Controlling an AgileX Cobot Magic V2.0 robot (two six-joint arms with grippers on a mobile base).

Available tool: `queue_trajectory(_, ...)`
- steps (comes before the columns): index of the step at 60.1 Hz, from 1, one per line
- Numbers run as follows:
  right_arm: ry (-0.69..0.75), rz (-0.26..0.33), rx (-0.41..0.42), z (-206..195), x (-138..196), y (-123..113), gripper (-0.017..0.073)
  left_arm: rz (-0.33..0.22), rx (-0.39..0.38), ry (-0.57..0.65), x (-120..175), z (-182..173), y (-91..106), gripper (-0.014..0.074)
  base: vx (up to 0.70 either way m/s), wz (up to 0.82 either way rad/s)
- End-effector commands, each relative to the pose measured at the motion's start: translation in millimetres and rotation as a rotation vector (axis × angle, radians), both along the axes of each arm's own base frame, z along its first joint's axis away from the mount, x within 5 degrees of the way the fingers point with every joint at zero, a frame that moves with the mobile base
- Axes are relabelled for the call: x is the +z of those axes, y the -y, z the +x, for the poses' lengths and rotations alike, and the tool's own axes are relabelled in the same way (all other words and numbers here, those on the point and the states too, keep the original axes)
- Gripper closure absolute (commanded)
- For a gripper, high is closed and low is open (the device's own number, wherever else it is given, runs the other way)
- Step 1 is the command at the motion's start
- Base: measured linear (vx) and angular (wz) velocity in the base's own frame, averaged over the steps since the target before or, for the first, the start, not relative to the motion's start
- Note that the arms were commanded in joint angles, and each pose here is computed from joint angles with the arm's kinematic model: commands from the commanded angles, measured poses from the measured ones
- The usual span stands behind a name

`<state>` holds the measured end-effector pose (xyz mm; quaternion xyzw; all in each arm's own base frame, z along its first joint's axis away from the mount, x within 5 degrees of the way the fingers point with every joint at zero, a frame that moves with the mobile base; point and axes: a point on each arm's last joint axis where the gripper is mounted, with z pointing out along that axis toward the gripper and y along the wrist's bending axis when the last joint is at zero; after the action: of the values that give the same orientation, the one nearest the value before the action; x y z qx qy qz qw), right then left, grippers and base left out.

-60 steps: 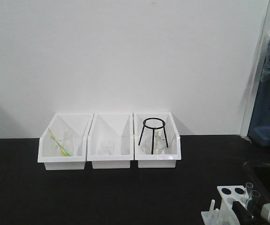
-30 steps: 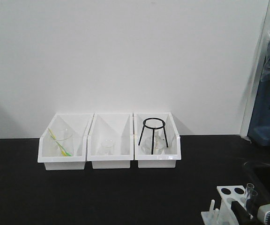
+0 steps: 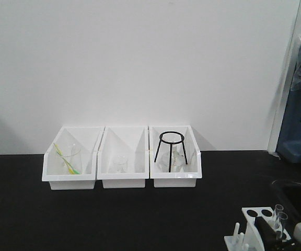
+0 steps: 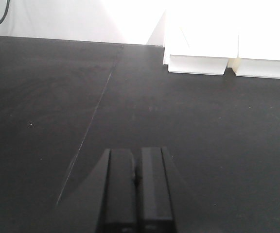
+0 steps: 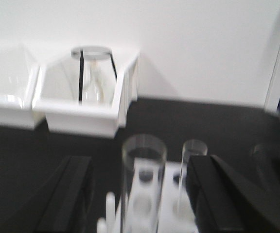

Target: Flip and reinsert test tube from rack

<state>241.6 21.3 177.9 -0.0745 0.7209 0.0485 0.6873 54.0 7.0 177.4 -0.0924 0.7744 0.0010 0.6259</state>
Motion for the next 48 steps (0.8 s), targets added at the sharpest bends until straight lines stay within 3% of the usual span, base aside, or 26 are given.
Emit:
queue_trajectory(1,0.29,0.071,0.005,-6.1,48.0,1.0,0.006,0.006,-0.012,0.089,7.4,1.4,0.7,0.06,0.0,0.0)
queue_trajectory(11,0.28,0.13,-0.006,-24.6,91.8,3.2,0.0236,0.006,-0.012,0.089,7.4,1.4,0.7,0.06,0.0,0.0)
queue_trajectory(20,0.174,0.102,-0.031,-61.3,116.5,5.9,0.0576,0.006,-0.012,0.089,7.4,1.4,0.7,0.06,0.0,0.0)
queue_trajectory(33,0.009,0.0,-0.122,-127.6,109.9,16.0,0.0569,0.006,-0.012,0.089,7.4,1.4,0.7,0.06,0.0,0.0)
queue_trajectory(48,0.155,-0.014,-0.105,-169.9,71.7,15.7,0.0566,0.006,-0.012,0.089,7.4,1.4,0.7,0.06,0.0,0.0)
